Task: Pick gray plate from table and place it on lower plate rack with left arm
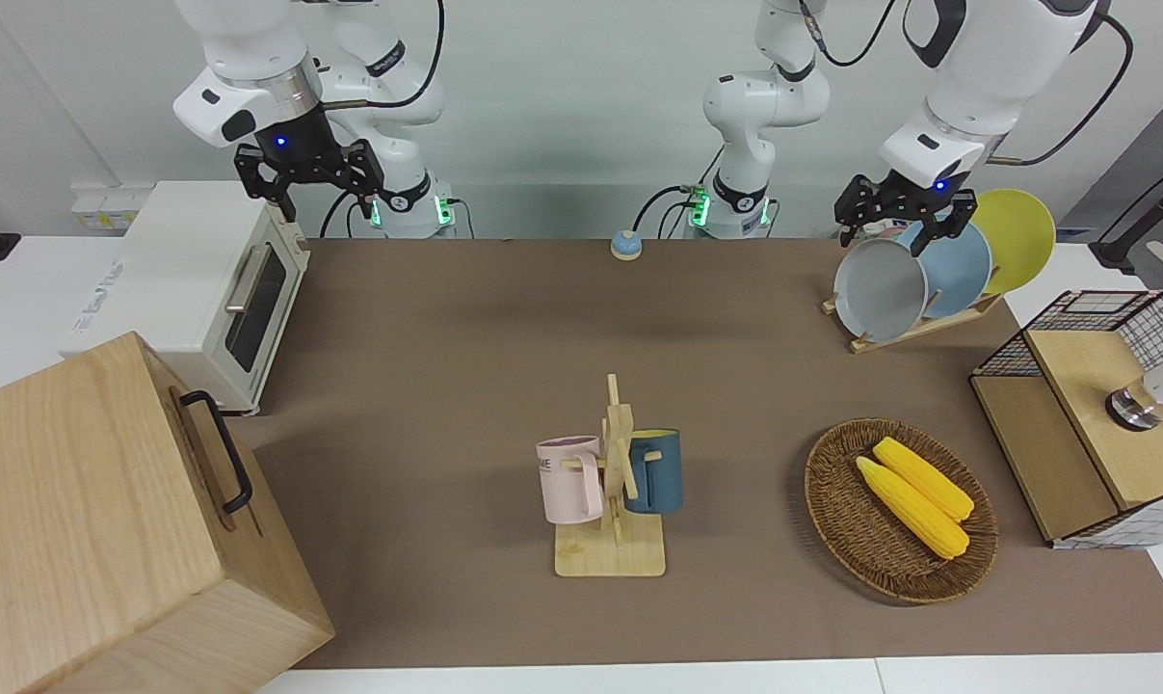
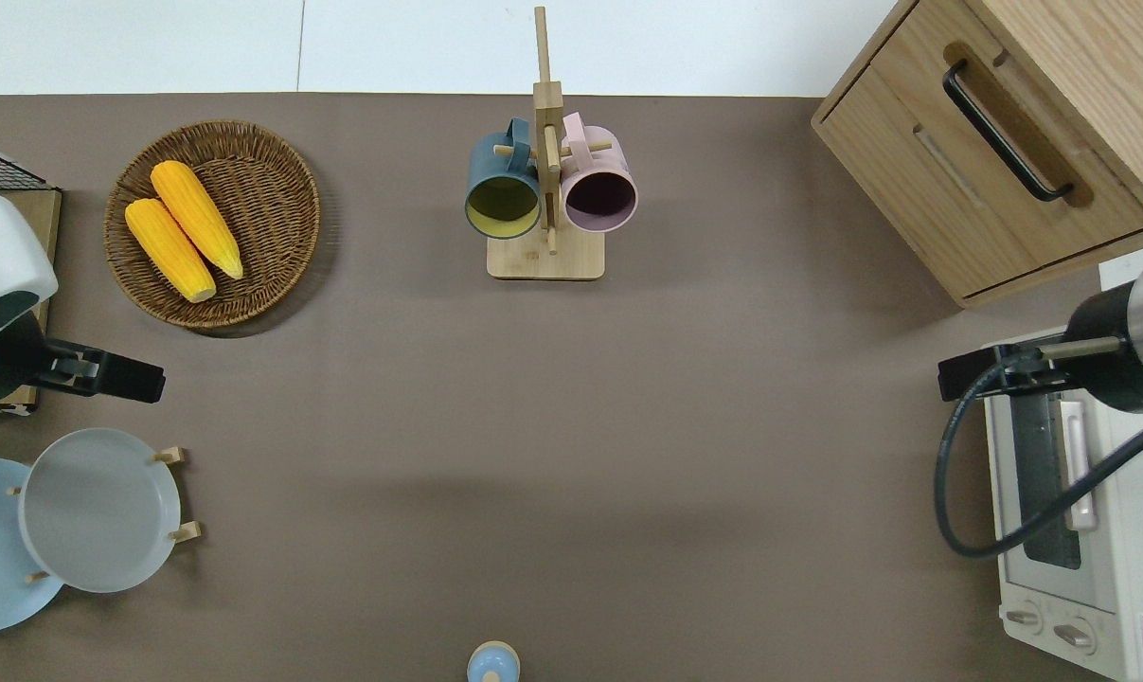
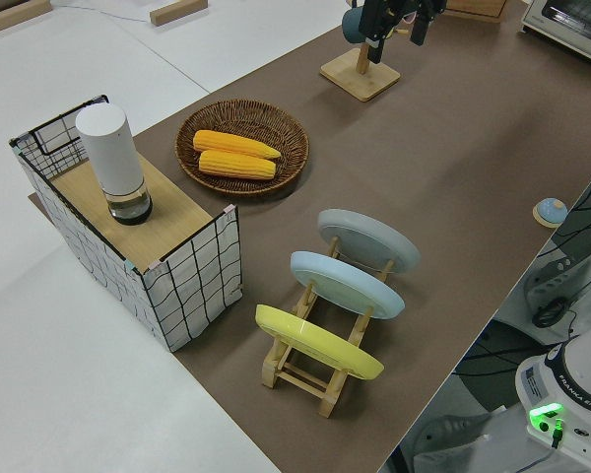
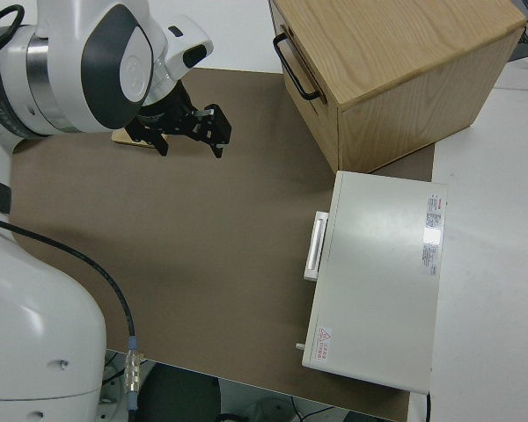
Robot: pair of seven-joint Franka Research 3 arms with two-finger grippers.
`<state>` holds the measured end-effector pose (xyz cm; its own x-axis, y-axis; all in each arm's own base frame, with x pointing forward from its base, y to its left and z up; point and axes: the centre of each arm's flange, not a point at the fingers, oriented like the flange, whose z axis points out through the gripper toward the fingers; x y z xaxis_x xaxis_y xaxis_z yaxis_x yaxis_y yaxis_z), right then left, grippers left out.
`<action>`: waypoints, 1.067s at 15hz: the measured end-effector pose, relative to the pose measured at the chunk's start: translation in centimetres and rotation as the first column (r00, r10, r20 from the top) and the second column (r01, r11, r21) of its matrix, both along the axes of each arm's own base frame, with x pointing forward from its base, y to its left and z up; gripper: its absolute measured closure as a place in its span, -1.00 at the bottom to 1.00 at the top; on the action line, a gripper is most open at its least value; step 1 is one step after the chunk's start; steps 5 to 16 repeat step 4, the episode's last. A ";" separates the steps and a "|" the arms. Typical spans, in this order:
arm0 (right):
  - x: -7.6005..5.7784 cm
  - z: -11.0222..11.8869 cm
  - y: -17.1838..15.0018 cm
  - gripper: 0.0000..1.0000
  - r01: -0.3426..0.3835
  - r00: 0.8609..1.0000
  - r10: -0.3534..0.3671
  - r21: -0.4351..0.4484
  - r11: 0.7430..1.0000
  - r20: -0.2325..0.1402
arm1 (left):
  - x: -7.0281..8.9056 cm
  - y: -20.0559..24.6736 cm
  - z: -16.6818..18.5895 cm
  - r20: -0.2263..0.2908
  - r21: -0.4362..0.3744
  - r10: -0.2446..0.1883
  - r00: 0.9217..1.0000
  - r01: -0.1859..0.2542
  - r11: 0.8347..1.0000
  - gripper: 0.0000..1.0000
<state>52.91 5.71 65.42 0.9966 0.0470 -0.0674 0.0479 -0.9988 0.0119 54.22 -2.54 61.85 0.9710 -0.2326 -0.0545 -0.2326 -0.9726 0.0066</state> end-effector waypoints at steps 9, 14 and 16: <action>0.0 0.0 0.0 -0.98 0.000 1.000 0.000 0.000 1.000 0.000 | 0.1 0.0 -0.3 0.003 0.000 -0.003 1.000 0.003 1.000 -1.00; 0.0 0.0 0.0 -0.98 0.000 1.000 0.000 0.000 1.000 0.000 | 0.1 0.0 -0.3 0.003 0.000 -0.003 1.000 0.003 1.000 -1.00; 0.0 0.0 0.0 -0.98 0.000 1.000 0.000 0.000 1.000 0.000 | 0.1 0.0 -0.3 0.003 0.000 -0.003 1.000 0.003 1.000 -1.00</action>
